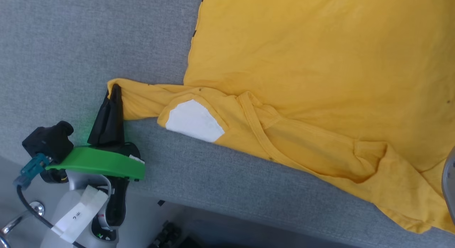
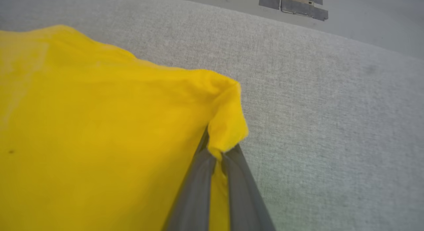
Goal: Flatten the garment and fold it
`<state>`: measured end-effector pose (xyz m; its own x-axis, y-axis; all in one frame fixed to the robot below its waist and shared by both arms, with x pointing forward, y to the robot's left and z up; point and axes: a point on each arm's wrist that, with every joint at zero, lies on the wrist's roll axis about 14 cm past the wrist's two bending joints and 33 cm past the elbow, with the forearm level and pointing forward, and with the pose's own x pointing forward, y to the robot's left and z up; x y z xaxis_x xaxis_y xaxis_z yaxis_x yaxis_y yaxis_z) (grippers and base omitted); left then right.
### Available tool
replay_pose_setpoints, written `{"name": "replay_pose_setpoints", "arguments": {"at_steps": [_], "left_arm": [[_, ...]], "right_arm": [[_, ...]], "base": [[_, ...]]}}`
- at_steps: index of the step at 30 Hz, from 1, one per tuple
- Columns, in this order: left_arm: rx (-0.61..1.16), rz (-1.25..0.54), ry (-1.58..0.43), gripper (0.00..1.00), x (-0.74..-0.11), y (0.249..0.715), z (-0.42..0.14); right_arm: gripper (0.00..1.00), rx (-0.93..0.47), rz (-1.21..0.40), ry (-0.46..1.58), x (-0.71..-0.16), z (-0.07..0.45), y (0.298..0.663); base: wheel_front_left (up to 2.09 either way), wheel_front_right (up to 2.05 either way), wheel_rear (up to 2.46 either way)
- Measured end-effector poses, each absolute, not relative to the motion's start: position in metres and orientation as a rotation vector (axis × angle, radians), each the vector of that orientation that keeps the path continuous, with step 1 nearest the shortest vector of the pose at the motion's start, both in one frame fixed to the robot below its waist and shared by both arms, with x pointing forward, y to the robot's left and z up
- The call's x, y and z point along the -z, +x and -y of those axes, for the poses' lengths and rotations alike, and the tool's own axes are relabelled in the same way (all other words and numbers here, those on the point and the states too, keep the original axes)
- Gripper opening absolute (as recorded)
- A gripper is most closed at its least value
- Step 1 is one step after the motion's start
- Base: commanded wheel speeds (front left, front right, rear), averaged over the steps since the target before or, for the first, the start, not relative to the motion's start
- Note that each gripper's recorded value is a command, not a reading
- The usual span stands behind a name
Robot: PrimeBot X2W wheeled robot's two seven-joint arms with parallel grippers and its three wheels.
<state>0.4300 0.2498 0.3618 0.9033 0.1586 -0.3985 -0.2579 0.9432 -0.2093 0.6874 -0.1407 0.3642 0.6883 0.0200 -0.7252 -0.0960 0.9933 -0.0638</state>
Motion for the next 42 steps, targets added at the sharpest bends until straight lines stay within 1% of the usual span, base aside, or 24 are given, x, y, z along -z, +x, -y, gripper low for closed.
{"name": "replay_pose_setpoints", "arguments": {"at_steps": [3, 7, 9, 12, 16, 21, 24, 28, 32, 35, 36, 37, 38, 42], "left_arm": [[-0.223, -0.389, -0.261, 0.00, -0.366, 0.427, -0.251], [-0.226, -0.390, -0.260, 0.00, -0.376, 0.420, -0.249], [-0.226, -0.386, -0.263, 0.00, -0.382, 0.416, -0.248], [-0.210, -0.370, -0.259, 0.00, -0.395, 0.412, -0.244], [-0.181, -0.336, -0.264, 0.00, -0.413, 0.411, -0.235], [-0.159, -0.314, -0.271, 0.00, -0.429, 0.403, -0.225], [-0.140, -0.296, -0.276, 0.00, -0.437, 0.401, -0.218], [-0.107, -0.272, -0.285, 0.00, -0.448, 0.400, -0.206], [-0.082, -0.256, -0.295, 0.00, -0.455, 0.399, -0.196], [-0.069, -0.257, -0.302, 0.00, -0.456, 0.398, -0.190], [-0.066, -0.255, -0.303, 0.00, -0.457, 0.398, -0.189], [-0.062, -0.252, -0.303, 0.00, -0.458, 0.399, -0.187], [-0.059, -0.249, -0.303, 0.00, -0.459, 0.398, -0.187], [-0.058, -0.240, -0.304, 0.00, -0.463, 0.397, -0.186]], "right_arm": [[0.00, -0.054, -0.747, -0.106, -0.385, 0.152, 0.686], [0.00, -0.017, -0.629, -0.107, -0.430, 0.178, 0.679], [0.00, -0.002, -0.608, -0.122, -0.445, 0.192, 0.667], [0.00, 0.003, -0.612, -0.125, -0.456, 0.207, 0.637], [0.00, -0.011, -0.678, -0.126, -0.455, 0.218, 0.579], [0.00, -0.010, -0.812, -0.113, -0.438, 0.233, 0.489], [0.00, 0.000, -0.886, -0.068, -0.423, 0.235, 0.437], [0.00, 0.018, -0.985, 0.045, -0.398, 0.230, 0.372], [0.00, 0.043, -1.027, 0.155, -0.382, 0.224, 0.328], [0.00, 0.069, -1.011, 0.211, -0.378, 0.227, 0.313], [0.21, 0.077, -0.982, 0.229, -0.380, 0.229, 0.314], [0.80, 0.090, -0.936, 0.245, -0.385, 0.233, 0.317], [1.00, 0.102, -0.891, 0.257, -0.390, 0.237, 0.320], [1.00, 0.129, -0.728, 0.331, -0.411, 0.247, 0.333]], "base": [[0.00, 0.00, 0.00], [0.00, 0.00, 0.00], [0.00, 0.00, 0.00], [0.00, 0.00, 0.00], [0.00, 0.00, 0.00], [0.00, 0.00, 0.00], [0.00, 0.00, 0.00], [0.00, 0.00, 0.00], [0.00, 0.00, 0.00], [0.00, 0.00, 0.00], [0.00, 0.00, 0.00], [0.00, 0.00, 0.00], [0.00, 0.00, 0.00], [0.00, 0.00, 0.00]]}}
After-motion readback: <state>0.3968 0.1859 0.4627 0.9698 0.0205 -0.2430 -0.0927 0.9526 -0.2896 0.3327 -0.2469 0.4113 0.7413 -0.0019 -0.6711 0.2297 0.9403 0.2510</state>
